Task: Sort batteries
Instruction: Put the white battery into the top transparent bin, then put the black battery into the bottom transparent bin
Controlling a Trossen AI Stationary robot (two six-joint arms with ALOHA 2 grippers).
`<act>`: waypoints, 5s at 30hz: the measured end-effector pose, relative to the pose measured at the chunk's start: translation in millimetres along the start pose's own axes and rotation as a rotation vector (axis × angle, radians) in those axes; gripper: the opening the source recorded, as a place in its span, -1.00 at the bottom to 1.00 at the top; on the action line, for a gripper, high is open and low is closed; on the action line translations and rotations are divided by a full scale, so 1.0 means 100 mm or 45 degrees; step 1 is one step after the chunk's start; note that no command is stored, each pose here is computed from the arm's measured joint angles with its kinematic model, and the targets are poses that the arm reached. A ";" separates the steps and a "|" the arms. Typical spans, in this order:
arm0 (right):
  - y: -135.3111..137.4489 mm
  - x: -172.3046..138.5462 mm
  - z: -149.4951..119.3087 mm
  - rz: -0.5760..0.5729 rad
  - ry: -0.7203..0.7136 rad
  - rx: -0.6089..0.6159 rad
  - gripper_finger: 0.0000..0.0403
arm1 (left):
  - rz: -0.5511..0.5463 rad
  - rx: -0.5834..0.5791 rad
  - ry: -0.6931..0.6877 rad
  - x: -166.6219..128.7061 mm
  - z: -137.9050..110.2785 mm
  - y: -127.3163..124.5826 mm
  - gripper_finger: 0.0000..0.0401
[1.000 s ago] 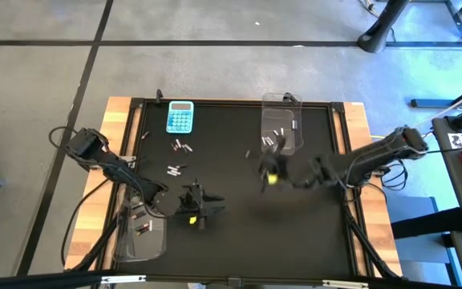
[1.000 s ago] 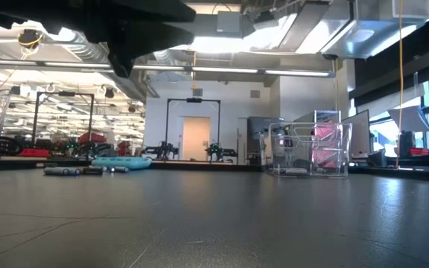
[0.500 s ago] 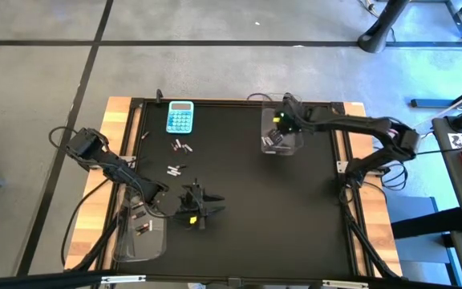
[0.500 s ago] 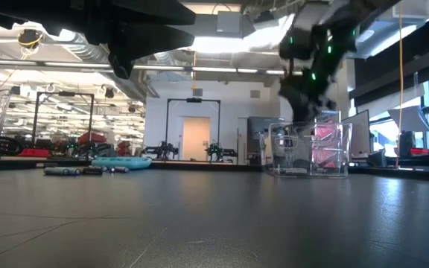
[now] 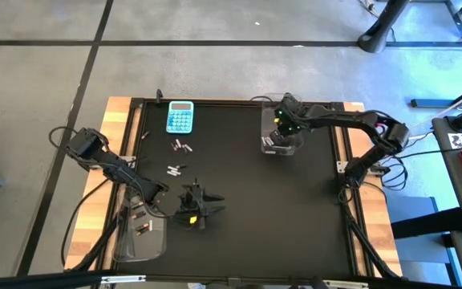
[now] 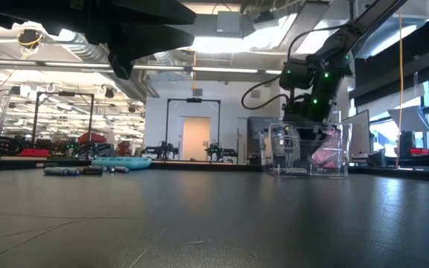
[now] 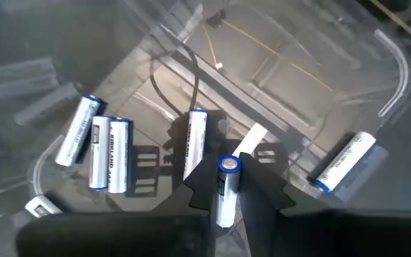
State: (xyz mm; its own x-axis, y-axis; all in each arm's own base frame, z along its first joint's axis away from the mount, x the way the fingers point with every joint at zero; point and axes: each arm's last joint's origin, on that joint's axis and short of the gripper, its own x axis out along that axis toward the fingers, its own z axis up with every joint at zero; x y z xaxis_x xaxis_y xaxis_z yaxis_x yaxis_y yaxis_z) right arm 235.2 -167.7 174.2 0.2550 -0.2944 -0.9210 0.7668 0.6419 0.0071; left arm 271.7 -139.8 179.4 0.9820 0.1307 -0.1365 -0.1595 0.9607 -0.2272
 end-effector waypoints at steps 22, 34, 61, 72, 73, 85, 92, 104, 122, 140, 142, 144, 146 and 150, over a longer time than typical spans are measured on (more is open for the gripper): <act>0.56 -1.03 -0.03 0.053 -0.463 -0.329 -0.39 | 0.422 0.054 0.106 -0.08 0.64 0.34 -0.56; 1.84 -1.12 -1.46 0.685 -0.853 -0.574 -0.41 | 1.137 -0.052 1.049 -0.47 1.62 1.41 -0.82; 2.39 -0.80 -2.49 0.954 -1.021 -0.512 -0.41 | 1.467 -0.428 1.963 -0.70 0.48 3.21 -0.27; 2.39 -0.80 -2.49 0.957 -1.015 -0.500 -0.41 | 1.429 -0.481 2.029 -0.75 0.22 3.48 -0.30; 2.39 -0.80 -2.49 0.958 -1.014 -0.500 -0.41 | 1.442 -0.497 2.006 -0.75 0.22 3.48 -0.30; 2.39 -0.80 -2.49 0.968 -1.003 -0.475 -0.41 | 1.421 -0.545 1.963 -0.74 0.23 3.50 -0.33; 2.39 -0.80 -2.49 0.968 -1.003 -0.476 -0.41 | 1.400 -0.555 1.977 -0.73 0.28 3.48 -0.73; 2.39 -0.79 -2.49 0.962 -1.000 -0.481 -0.41 | 1.728 -0.317 1.891 -0.74 0.17 3.44 -0.98; 2.39 -0.79 -2.49 0.959 -1.000 -0.482 -0.41 | 1.500 -0.183 1.924 -0.56 0.41 3.17 -0.99; 2.39 -0.79 -2.49 0.950 -1.007 -0.475 -0.41 | 1.108 -0.417 1.937 -0.76 0.22 2.96 -0.16; 2.39 -0.79 -2.49 0.951 -1.007 -0.475 -0.41 | 1.104 -0.419 1.939 -0.76 0.22 2.96 -0.23; 2.39 -0.79 -2.49 0.951 -1.007 -0.475 -0.41 | 1.102 -0.417 1.934 -0.76 0.22 2.97 -0.33; 2.39 -0.79 -2.49 0.950 -1.007 -0.475 -0.41 | 1.103 -0.416 1.931 -0.76 0.22 2.97 -0.45; 2.39 -0.79 -2.49 0.951 -1.006 -0.475 -0.41 | 1.102 -0.416 1.932 -0.76 0.22 2.97 -0.75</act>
State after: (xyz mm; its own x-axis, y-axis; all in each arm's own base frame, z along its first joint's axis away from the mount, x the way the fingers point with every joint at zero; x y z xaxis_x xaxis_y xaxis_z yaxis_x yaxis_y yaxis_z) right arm 251.7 185.0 151.8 0.9720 -0.0294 -0.2330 0.0801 0.9742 0.2110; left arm 152.0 140.6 143.1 -0.3027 0.0238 -0.9528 -0.7289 0.6383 0.2475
